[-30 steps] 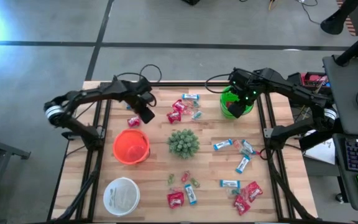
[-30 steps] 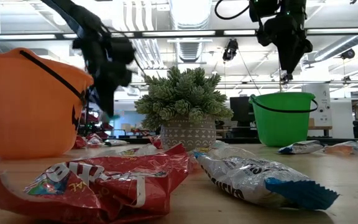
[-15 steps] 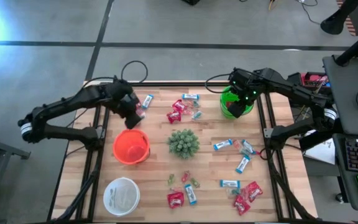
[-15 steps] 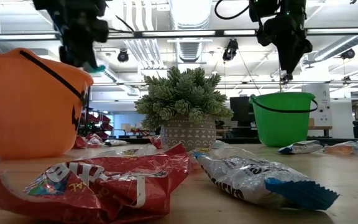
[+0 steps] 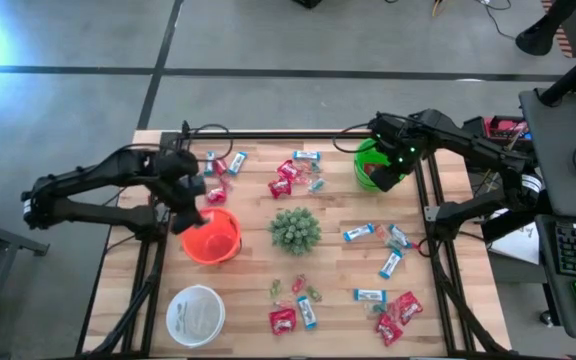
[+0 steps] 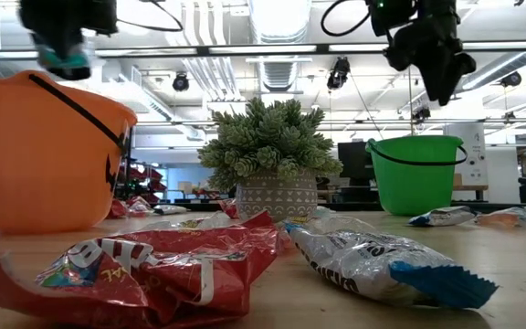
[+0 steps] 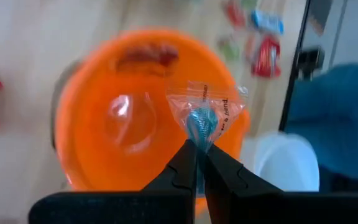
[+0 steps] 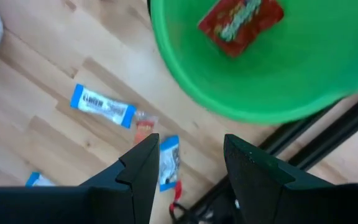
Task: Sort candy
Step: Put the blue gummy into the orange bucket
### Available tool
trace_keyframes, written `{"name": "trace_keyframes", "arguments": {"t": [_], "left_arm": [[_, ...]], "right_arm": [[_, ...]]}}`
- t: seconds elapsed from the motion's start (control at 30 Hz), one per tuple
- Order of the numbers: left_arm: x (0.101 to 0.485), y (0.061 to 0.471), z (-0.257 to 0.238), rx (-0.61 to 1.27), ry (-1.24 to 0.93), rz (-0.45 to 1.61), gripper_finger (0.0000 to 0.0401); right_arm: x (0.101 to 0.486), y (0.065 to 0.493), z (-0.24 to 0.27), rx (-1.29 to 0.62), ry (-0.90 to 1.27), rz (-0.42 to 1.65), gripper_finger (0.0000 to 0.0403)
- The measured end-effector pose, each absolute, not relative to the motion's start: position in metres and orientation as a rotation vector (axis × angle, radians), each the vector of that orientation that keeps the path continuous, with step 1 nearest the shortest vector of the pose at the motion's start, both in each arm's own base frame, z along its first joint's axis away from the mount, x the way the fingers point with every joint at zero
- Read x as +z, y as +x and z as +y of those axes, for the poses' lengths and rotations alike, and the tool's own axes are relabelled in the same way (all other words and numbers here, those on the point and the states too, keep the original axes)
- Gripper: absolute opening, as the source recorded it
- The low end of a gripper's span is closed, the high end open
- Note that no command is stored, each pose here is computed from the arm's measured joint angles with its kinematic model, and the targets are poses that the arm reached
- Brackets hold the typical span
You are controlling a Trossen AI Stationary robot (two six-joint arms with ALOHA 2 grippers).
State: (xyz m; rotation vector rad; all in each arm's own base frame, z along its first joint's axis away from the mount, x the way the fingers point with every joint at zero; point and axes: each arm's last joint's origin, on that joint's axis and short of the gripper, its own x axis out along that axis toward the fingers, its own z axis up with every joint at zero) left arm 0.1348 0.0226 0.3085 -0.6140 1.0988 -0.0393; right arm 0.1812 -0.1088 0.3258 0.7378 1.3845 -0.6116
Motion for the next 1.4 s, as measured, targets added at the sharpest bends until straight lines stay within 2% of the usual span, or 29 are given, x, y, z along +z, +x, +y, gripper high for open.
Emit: {"name": "trace_keyframes", "arguments": {"t": [0.27,0.53,0.73,0.87,1.07,1.4], "left_arm": [[0.311,0.129,0.013,-0.108,-0.566,1.099,0.0021],[0.311,0.134,0.014,-0.112,-0.564,1.087,0.009],[0.311,0.135,0.015,-0.103,-0.577,1.08,0.0133],[0.313,0.138,0.016,-0.088,-0.564,1.042,0.0138],[0.318,0.146,0.02,-0.033,-0.489,0.938,0.0139],[0.318,0.148,0.023,0.041,-0.443,0.917,0.0139]], "right_arm": [[0.345,0.182,-0.109,-0.655,0.777,1.302,0.0171],[0.383,0.182,-0.108,-0.646,0.748,1.151,0.0171],[0.39,0.184,-0.109,-0.64,0.734,1.096,0.0171],[0.39,0.197,-0.117,-0.618,0.72,1.007,0.0171],[0.386,0.235,-0.132,-0.467,0.733,0.848,0.0171],[0.352,0.286,-0.159,-0.362,0.697,0.832,0.0171]]}}
